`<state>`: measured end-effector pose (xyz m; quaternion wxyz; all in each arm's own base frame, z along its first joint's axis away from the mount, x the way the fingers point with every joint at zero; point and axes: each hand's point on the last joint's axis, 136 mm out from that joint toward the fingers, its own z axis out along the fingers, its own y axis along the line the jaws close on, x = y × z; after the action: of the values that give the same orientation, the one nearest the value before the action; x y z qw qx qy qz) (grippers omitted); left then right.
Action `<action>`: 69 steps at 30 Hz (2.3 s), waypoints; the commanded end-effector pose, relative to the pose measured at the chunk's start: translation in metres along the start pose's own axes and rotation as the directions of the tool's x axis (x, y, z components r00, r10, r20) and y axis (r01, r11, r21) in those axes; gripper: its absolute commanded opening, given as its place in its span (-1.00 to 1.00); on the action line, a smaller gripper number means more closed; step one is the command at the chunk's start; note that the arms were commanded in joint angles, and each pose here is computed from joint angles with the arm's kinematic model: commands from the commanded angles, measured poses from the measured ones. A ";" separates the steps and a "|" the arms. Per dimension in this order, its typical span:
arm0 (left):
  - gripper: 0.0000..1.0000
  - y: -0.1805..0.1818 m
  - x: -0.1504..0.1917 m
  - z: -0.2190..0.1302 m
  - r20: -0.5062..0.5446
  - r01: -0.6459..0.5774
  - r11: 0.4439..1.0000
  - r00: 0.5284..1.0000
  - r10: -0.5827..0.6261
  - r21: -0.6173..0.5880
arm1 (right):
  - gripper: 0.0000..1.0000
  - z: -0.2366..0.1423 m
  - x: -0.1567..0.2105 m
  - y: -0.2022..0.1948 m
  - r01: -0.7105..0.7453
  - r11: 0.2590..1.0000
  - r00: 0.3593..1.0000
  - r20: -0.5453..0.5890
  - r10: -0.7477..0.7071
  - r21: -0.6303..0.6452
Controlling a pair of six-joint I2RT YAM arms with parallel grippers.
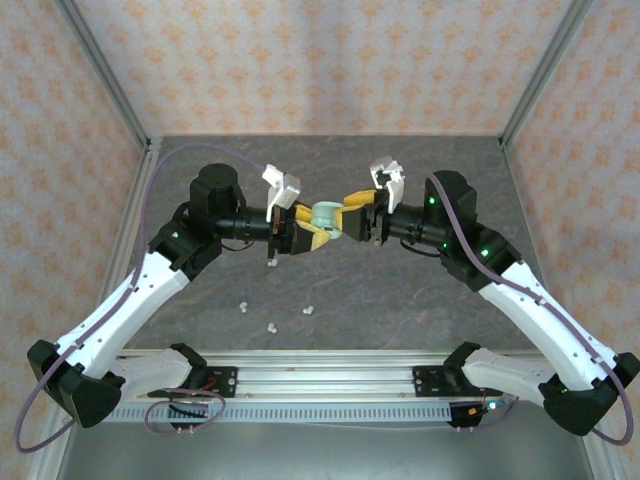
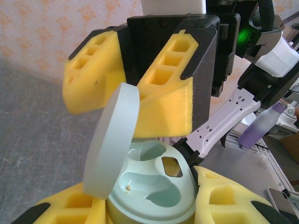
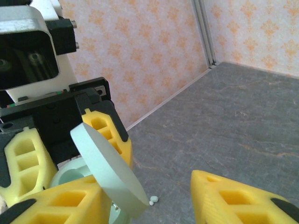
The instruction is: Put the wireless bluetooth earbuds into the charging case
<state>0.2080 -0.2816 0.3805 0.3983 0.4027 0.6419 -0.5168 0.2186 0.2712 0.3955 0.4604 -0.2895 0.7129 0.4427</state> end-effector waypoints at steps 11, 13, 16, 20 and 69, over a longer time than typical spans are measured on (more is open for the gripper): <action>-1.00 -0.008 -0.007 -0.001 0.001 -0.031 0.999 1.000 0.031 0.018 | -0.82 0.002 -0.019 0.028 0.085 0.985 0.996 0.047 -0.079 -0.148; -1.00 -0.006 -0.007 -0.001 0.004 -0.033 0.999 0.999 0.033 -0.002 | -0.85 -0.001 -0.021 0.028 0.107 0.985 0.993 0.061 -0.099 -0.133; -0.55 -0.003 -0.006 -0.004 0.008 -0.043 0.998 0.999 0.043 -0.037 | -0.96 -0.005 -0.027 0.028 0.136 0.985 0.988 0.083 -0.127 -0.111; 0.03 0.004 -0.004 -0.006 0.035 -0.026 0.996 0.999 0.029 -0.082 | -1.00 -0.011 -0.033 0.030 0.171 0.981 0.982 0.091 -0.163 -0.092; 0.35 -0.006 0.002 0.021 -0.002 -0.052 0.999 0.999 0.052 0.010 | -0.95 -0.003 0.002 0.003 0.385 0.923 0.923 -0.023 -0.384 0.032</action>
<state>0.2131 -0.3008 0.3671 0.4063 0.3983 0.6481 -0.5062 0.2149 0.2655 0.3859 0.5271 -0.4214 0.6657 0.3185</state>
